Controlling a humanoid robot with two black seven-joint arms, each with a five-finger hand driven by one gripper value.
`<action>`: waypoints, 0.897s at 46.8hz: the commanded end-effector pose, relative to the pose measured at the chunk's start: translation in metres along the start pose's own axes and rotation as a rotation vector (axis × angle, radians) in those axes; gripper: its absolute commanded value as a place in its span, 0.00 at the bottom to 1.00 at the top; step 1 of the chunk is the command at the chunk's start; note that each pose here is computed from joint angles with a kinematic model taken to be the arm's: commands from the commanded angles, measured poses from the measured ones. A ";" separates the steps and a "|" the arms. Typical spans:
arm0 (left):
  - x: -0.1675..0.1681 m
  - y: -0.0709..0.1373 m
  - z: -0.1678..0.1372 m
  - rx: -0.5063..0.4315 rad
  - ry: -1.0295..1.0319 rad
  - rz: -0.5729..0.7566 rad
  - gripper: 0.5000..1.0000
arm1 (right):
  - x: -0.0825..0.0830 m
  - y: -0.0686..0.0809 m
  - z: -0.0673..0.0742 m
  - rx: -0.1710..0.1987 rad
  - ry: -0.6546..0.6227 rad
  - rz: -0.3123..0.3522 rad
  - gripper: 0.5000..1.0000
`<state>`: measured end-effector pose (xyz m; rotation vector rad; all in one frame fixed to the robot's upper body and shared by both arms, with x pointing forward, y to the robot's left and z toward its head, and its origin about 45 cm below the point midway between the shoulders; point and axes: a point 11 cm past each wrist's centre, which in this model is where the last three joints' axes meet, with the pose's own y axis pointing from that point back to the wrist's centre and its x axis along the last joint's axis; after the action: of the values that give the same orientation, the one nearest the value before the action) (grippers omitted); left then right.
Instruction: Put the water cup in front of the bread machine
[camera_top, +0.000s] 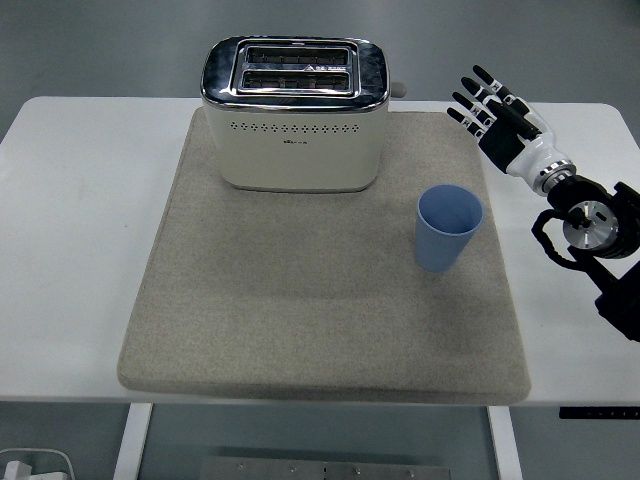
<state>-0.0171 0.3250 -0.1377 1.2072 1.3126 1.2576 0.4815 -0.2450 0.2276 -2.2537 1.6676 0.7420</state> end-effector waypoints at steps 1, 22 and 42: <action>-0.001 0.000 0.000 0.000 -0.002 -0.004 1.00 | 0.000 0.000 -0.001 0.001 -0.005 -0.001 0.86; 0.003 0.000 -0.001 0.002 -0.005 0.010 1.00 | 0.000 0.000 -0.002 0.003 0.000 -0.003 0.86; 0.004 0.000 -0.001 0.002 -0.003 0.011 1.00 | -0.002 0.000 0.002 -0.007 0.000 -0.016 0.86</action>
<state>-0.0185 0.3285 -0.1374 1.2181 1.3075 1.2621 0.4805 -0.2430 0.2273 -2.2665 1.6461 0.7439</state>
